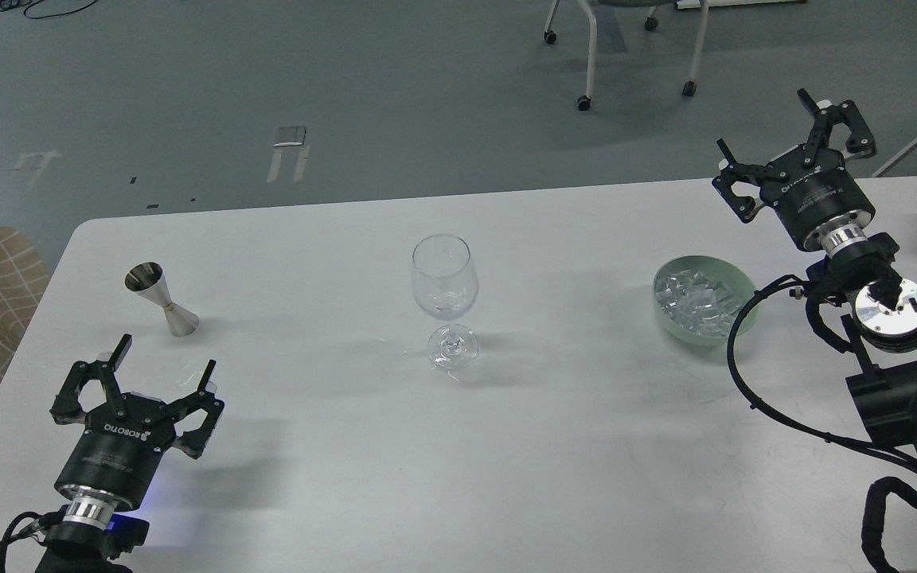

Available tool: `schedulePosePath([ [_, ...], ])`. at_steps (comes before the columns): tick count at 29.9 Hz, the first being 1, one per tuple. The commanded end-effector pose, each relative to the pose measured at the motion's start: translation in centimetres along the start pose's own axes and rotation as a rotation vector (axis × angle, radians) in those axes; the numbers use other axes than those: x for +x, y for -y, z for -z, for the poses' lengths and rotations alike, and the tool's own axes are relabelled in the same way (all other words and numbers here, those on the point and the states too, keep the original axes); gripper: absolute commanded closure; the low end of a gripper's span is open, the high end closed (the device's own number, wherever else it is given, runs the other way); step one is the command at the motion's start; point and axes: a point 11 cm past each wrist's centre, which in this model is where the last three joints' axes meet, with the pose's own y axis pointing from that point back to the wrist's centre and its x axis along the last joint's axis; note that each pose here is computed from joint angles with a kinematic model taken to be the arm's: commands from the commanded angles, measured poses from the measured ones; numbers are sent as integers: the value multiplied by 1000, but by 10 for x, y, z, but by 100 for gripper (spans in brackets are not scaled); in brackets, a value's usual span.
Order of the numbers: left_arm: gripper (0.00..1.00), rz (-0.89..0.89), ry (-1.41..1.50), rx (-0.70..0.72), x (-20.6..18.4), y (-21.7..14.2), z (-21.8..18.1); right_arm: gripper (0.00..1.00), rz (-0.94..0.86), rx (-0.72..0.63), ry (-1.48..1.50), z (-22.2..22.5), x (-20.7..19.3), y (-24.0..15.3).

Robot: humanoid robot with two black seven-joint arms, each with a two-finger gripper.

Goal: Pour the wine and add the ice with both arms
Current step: 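Lower the left gripper toward the silver jigger on the table, then move the left gripper onto the silver jigger and close around it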

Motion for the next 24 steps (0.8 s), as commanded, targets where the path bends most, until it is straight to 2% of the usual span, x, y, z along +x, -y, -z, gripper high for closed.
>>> schedulePosePath([
  [1, 4, -12, -79, -26, 1, 2, 6, 0, -2, 0, 0, 0, 1, -1],
  [18, 3, 28, -185, -28, -3, 10, 19, 0, -16, -3, -1, -4, 7, -7],
  [24, 3, 14, -213, -5, -5, 28, 23, 0, -21, 0, 1, -3, 9, -8],
])
